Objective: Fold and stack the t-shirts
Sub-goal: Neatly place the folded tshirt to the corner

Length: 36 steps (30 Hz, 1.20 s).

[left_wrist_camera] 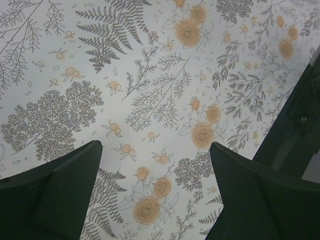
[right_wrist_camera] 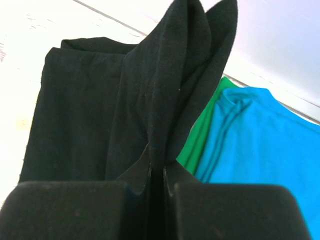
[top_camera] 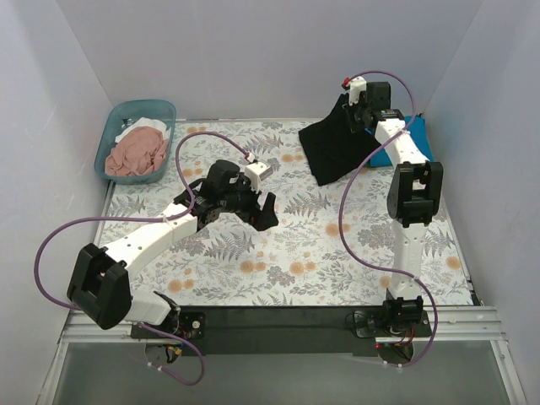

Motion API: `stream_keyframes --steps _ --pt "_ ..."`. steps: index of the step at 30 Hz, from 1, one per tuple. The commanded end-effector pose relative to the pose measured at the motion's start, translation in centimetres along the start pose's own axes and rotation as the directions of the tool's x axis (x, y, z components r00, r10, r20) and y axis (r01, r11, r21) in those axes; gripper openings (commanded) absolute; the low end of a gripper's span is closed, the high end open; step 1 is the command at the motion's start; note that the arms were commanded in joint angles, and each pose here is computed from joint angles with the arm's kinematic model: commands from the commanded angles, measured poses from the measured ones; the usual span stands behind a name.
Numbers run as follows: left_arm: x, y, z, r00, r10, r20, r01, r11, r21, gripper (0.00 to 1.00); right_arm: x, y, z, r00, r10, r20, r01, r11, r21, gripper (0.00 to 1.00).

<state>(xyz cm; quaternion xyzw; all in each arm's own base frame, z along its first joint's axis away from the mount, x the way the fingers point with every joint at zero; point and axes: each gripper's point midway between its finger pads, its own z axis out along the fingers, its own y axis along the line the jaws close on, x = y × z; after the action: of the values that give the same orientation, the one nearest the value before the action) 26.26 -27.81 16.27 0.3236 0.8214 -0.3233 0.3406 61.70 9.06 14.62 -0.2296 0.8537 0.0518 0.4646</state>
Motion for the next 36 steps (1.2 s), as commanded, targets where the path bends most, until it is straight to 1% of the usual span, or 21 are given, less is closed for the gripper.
stream_keyframes --steps 1,6,10,20,36 --pt "-0.8 0.1 -1.0 0.999 0.016 0.042 -0.015 1.0 -0.022 0.91 -6.8 -3.3 -4.5 0.986 -0.082 0.146 0.067 0.992 0.106 0.01" --pt "-0.7 0.1 -1.1 0.999 0.019 0.043 -0.017 0.999 -0.026 0.93 -8.3 -4.0 -6.2 0.978 -0.114 0.175 0.092 0.987 0.13 0.01" --pt "-0.7 0.2 -1.2 0.999 0.02 0.047 -0.018 0.999 -0.032 0.94 -9.4 -4.8 -7.3 0.973 -0.125 0.196 0.095 0.984 0.153 0.01" --pt "-0.7 0.2 -1.4 0.998 0.025 0.052 -0.023 0.999 -0.036 0.95 -12.2 -5.3 -10.2 0.954 -0.152 0.257 0.108 0.978 0.177 0.01" --pt "-0.8 -0.1 -1.4 0.997 0.035 0.062 -0.034 0.999 -0.02 0.97 -13.9 -5.0 -14.2 0.943 -0.17 0.286 0.118 0.975 0.188 0.01"
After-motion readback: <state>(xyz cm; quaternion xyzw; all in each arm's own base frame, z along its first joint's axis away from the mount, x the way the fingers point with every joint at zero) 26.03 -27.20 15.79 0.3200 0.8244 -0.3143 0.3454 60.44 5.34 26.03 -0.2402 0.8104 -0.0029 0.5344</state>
